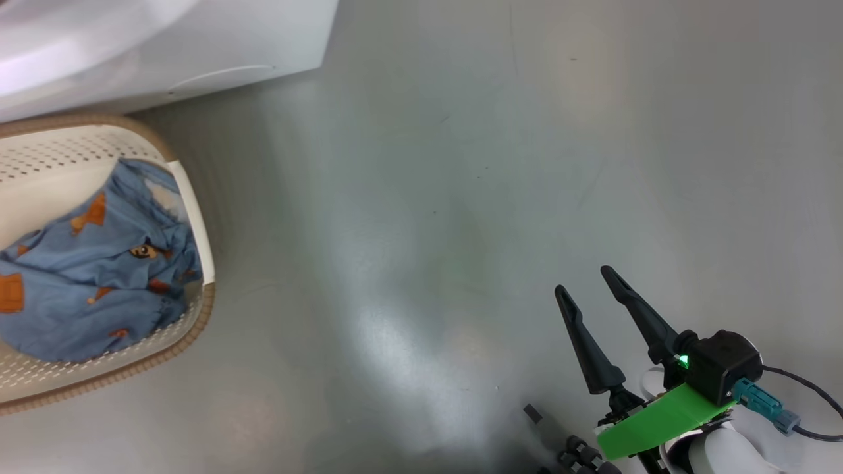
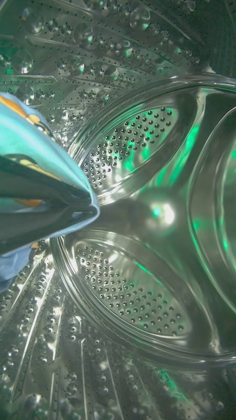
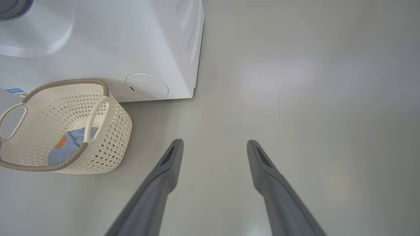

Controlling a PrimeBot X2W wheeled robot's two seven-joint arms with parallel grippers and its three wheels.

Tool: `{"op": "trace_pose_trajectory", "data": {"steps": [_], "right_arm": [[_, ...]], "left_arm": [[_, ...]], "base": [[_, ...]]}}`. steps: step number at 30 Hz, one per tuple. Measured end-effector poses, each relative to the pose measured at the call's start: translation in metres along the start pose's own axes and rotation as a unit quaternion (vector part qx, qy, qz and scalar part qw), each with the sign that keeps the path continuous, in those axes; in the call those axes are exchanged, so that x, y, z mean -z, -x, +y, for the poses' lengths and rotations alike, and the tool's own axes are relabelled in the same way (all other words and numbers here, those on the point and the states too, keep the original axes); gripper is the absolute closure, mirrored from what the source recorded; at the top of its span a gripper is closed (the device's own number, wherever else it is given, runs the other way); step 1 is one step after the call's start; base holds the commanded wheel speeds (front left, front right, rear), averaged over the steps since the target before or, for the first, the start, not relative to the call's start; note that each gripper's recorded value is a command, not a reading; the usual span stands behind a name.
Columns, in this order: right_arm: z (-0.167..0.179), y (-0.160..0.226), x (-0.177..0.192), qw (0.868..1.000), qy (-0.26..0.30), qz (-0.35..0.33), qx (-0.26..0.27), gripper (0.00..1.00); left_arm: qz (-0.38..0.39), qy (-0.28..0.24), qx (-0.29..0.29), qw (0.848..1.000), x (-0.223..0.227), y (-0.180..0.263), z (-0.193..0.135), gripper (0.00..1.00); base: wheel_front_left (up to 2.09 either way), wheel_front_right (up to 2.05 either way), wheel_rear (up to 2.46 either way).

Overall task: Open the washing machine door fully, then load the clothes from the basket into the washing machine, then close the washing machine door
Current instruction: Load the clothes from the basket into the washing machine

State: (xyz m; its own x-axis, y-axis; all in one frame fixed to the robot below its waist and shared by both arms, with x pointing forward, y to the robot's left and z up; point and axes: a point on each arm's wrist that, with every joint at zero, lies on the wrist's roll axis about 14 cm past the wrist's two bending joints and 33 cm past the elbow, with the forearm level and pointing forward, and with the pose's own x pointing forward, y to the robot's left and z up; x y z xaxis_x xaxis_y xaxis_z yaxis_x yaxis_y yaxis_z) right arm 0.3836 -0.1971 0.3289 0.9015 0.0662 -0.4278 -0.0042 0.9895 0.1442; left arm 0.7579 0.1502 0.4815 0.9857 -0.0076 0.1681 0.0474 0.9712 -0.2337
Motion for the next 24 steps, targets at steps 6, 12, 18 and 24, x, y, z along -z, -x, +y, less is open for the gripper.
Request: {"op": "trace_pose_trajectory", "data": {"steps": [6, 12, 18, 24], "right_arm": [[-0.003, 0.009, 0.004, 1.000, -0.006, 0.008, 0.010, 0.00], [-0.002, 0.015, 0.006, 1.000, -0.011, 0.010, 0.013, 0.00], [0.002, 0.014, 0.005, 1.000, -0.015, 0.008, 0.010, 0.00], [0.007, 0.011, 0.004, 1.000, -0.021, 0.005, 0.001, 0.00]], "left_arm": [[0.045, -0.040, 0.028, 0.998, 0.030, 0.005, -0.016, 1.00], [0.084, -0.060, 0.037, 0.994, 0.048, 0.010, -0.021, 0.82], [0.113, -0.072, 0.022, 0.991, 0.053, 0.010, -0.014, 0.00], [0.134, -0.080, 0.003, 0.988, 0.054, 0.017, -0.004, 0.00]], "base": [[0.00, 0.00, 0.00], [0.00, 0.00, 0.00], [0.00, 0.00, 0.00], [0.00, 0.00, 0.00]]}}
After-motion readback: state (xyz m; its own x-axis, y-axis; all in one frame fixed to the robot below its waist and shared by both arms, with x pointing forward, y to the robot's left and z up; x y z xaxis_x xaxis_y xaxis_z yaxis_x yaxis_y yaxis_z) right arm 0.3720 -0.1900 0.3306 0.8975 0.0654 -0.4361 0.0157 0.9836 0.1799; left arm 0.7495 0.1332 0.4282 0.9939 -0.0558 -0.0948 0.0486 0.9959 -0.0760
